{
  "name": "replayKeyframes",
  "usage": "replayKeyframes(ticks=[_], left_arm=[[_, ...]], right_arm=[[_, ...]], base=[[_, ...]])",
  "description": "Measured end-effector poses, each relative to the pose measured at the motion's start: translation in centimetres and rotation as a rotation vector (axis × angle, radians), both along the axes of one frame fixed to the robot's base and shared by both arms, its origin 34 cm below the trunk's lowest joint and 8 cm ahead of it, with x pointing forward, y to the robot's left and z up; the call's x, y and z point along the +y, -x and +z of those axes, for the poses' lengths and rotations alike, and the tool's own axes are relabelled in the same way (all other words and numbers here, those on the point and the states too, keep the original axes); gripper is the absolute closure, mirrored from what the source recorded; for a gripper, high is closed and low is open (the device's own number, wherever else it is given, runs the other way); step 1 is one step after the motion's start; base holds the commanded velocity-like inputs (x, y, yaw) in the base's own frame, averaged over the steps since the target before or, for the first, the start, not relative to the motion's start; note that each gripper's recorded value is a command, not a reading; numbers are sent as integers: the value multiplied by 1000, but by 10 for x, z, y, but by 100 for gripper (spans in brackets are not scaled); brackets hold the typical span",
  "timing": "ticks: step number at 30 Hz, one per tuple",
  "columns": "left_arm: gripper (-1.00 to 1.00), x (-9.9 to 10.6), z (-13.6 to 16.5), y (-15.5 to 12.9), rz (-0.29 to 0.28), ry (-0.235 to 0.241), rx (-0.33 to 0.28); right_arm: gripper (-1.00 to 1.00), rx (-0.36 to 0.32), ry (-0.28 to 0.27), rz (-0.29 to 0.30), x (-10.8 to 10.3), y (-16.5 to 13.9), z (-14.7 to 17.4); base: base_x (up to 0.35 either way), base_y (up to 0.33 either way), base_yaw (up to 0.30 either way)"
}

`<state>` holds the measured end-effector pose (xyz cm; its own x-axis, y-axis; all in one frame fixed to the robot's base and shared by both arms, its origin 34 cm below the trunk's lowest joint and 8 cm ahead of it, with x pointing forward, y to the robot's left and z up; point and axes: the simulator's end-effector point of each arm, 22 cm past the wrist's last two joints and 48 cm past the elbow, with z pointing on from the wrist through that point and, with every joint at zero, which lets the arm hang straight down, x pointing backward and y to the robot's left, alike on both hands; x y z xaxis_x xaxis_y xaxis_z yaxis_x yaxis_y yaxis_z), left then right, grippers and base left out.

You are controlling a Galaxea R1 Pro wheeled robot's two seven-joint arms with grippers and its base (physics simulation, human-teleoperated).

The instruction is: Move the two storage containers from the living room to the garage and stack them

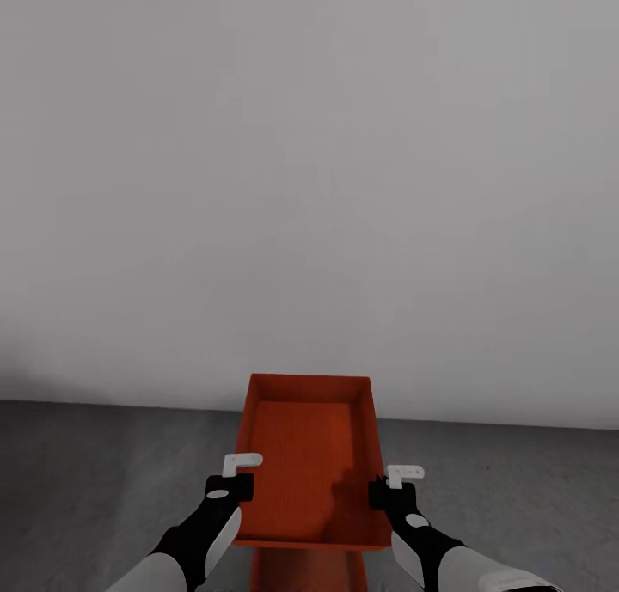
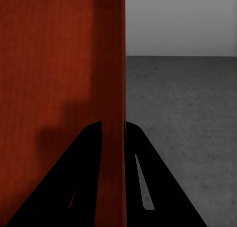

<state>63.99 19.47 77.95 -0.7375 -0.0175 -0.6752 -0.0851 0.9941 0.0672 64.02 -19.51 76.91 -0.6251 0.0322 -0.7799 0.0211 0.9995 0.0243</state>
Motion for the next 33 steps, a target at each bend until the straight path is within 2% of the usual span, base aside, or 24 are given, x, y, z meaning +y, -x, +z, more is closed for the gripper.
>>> replayKeyframes(ticks=[33], left_arm=[[100, 0, -26, 10, -2, -1, 49]], right_arm=[[100, 49, -1, -2, 0, 12, -26]], base=[[0, 0, 0]])
